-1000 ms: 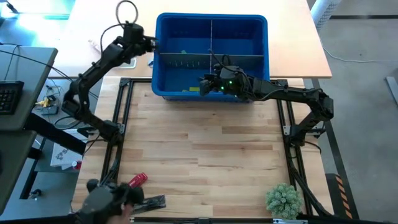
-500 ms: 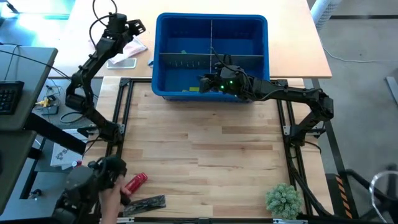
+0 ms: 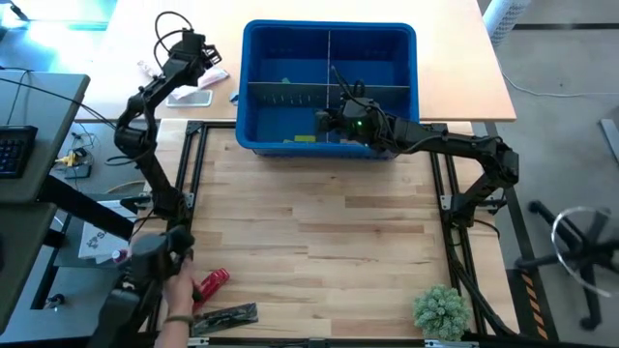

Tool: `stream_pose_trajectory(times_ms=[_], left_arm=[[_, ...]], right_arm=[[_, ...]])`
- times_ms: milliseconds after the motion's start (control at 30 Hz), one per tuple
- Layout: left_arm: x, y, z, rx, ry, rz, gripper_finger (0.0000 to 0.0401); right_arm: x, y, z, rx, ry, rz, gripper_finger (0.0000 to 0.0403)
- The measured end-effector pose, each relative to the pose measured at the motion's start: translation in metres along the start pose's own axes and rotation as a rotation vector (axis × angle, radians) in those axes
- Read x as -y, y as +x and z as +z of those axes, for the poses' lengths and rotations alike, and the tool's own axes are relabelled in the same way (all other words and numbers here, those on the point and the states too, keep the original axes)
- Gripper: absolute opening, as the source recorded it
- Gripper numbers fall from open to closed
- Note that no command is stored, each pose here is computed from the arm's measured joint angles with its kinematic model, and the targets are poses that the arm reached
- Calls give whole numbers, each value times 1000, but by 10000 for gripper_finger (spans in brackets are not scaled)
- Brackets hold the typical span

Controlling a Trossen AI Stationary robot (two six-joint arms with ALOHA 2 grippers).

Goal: Sort blocks

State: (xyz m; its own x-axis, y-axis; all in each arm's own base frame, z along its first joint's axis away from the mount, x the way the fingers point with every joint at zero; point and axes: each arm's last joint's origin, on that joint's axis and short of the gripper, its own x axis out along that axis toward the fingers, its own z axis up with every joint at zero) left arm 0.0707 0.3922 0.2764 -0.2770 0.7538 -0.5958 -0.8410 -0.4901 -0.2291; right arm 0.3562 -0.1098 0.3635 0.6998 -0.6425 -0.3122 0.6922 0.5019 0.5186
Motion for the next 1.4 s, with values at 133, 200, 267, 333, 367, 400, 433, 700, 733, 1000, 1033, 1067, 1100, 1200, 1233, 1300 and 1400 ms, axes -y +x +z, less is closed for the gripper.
stream_pose_trajectory(times_ms=[133, 200, 267, 333, 367, 400, 433, 700, 733, 1000, 1033, 1067, 1100, 1200, 1233, 1300, 1400], left_arm=[[1, 9, -6, -7, 0, 15, 165], [4, 11, -8, -18, -20, -8, 165], [7, 11, -11, -27, 0, -19, 165], [10, 9, -13, -16, 70, -12, 164], [12, 8, -14, -5, 119, -7, 163], [14, 6, -14, 7, 180, -1, 160], [18, 3, -12, 21, 243, 4, 156], [54, -31, 11, 229, 699, 114, 122], [54, -31, 12, 242, 720, 154, 118], [33, -3, 11, 120, 919, 303, 76], [32, 1, 7, 88, 984, 317, 72], [32, 6, 3, 64, 1040, 330, 70], [32, 11, 0, 46, 1105, 344, 68], [32, 26, -11, -18, 1296, 401, 67], [32, 31, -15, -41, 1349, 409, 67], [32, 40, -23, -91, 1459, 417, 67], [27, 54, -28, -142, 1558, 421, 67]], right_arm=[[6, 2, 2, -15, -6, -23, 185], [7, 3, 2, -35, -3, -9, 185], [7, 4, 2, -52, -15, 8, 185], [7, 4, 2, -68, -31, 27, 185], [6, 4, 2, -74, -39, 35, 185], [6, 4, 1, -89, -47, 52, 185], [5, 4, 1, -105, -62, 73, 185], [20, 11, 15, -148, -74, 125, 185], [26, 13, 20, -145, -58, 120, 185], [56, 14, 51, -192, 14, 173, 185], [58, 15, 52, -197, 9, 178, 185], [61, 15, 54, -203, 1, 182, 185], [63, 16, 55, -205, -6, 181, 185], [68, 17, 58, -213, -19, 174, 185], [70, 17, 58, -216, -20, 168, 185], [72, 17, 58, -224, -26, 162, 185], [75, 17, 58, -248, -32, 170, 185]])
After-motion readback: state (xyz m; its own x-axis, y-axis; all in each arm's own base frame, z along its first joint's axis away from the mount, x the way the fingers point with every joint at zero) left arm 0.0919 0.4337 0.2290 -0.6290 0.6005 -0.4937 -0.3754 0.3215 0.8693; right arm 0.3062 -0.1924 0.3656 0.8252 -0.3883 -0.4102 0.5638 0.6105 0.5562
